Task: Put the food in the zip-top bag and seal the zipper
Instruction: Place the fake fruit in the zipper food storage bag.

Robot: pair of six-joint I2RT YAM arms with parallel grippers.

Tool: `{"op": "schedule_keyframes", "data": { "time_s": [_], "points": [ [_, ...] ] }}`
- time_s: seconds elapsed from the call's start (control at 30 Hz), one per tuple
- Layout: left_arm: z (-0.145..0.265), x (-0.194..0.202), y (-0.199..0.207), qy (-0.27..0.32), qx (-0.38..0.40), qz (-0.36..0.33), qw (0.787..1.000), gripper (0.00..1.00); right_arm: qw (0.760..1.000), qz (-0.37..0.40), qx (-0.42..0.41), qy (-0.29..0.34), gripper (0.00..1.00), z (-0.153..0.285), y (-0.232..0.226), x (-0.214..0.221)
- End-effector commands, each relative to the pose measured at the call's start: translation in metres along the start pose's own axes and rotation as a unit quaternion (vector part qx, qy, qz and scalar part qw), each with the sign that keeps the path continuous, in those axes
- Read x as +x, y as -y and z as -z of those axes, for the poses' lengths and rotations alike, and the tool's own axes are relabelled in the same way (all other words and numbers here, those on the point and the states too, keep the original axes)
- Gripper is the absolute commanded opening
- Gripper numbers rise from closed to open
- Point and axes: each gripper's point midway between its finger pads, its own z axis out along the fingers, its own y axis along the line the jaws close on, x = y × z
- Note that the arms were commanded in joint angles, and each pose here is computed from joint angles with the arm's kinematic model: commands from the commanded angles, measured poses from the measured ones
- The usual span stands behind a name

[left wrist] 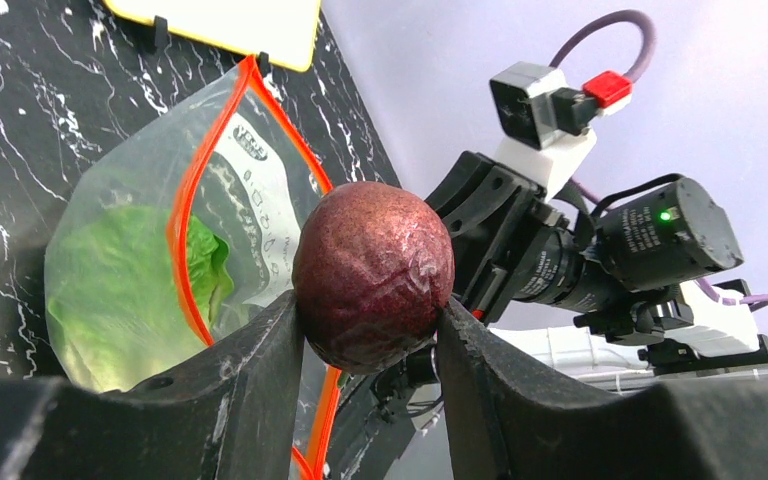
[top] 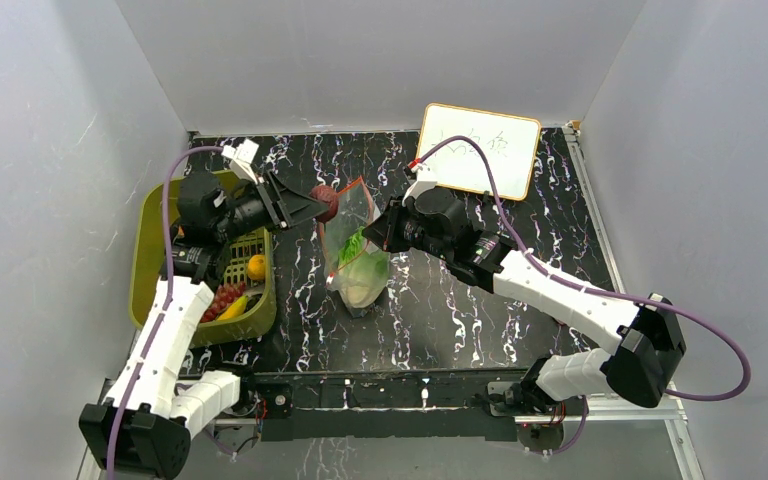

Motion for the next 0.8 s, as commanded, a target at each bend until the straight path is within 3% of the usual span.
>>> {"op": "schedule_keyframes", "data": {
  "time_s": [0.0,0.37,0.77],
  "points": [
    [-0.006,0.008,-0.001,-0.013,0.005,0.0,1.0,0.21,0.997,-0.001,-0.047,0.056,0.0,0.007,-0.031,-0.039],
    [-0.02,0.03,-0.033,-0.065,-0.043,0.036,0.996,0.33,0.998,0.0,-0.048,0.047,0.0,0.007,-0.031,-0.034],
    [-0.021,0.032,-0.035,-0.075,-0.063,0.036,0.995,0.57,0.998,0.0,-0.044,0.052,0.0,0.008,-0.028,-0.035]
  ]
}}
